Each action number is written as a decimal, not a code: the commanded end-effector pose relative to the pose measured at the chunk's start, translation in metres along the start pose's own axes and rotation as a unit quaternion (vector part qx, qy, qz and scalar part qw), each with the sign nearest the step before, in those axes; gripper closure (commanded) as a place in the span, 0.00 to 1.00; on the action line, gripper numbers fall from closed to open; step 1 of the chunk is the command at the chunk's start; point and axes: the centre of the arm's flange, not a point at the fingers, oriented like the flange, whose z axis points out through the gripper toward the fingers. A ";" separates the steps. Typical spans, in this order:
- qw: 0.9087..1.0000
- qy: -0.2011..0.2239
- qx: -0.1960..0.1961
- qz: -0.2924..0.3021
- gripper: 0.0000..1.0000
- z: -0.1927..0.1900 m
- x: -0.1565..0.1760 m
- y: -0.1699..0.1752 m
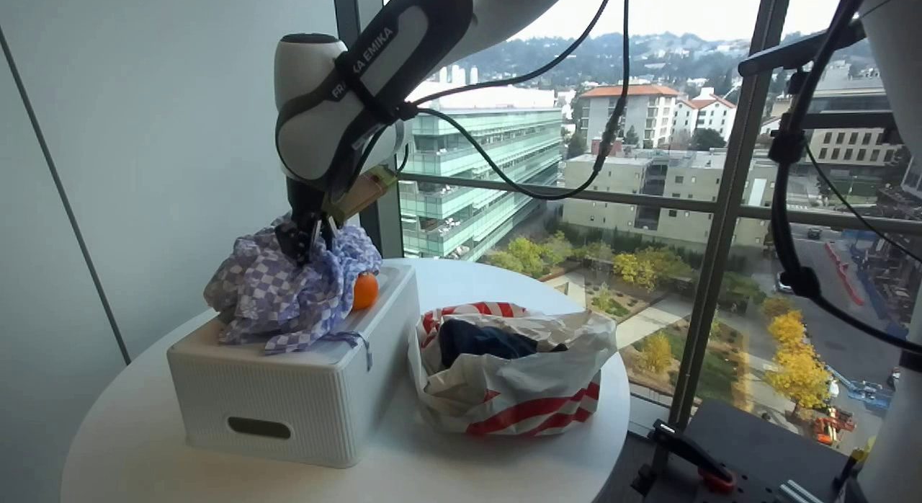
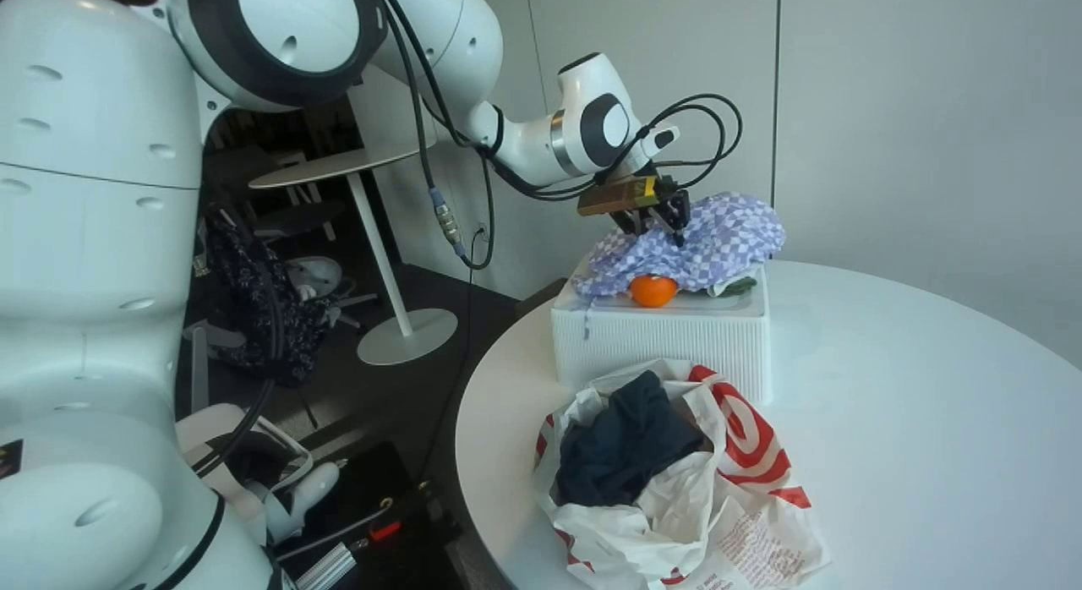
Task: Put the black and blue clothes into the plastic
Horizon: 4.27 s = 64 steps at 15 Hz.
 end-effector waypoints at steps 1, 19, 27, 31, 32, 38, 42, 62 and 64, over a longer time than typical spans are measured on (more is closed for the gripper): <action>1.000 -0.002 0.017 0.008 0.73 -0.009 -0.012 -0.001; 0.966 0.252 0.022 0.062 0.99 -0.165 -0.059 -0.029; 0.911 0.403 -0.055 0.069 0.99 -0.336 -0.064 -0.011; 0.901 0.411 -0.101 0.092 0.99 -0.388 -0.104 0.002; 0.900 0.409 -0.115 0.098 0.99 -0.395 -0.114 0.004; 0.884 0.398 -0.175 0.172 0.99 -0.413 -0.184 0.033; 0.881 0.376 -0.194 0.210 0.99 -0.400 -0.226 0.045; 0.943 0.158 -0.121 0.267 0.99 -0.234 -0.280 0.059; 0.949 0.118 -0.117 0.268 0.99 -0.216 -0.285 0.058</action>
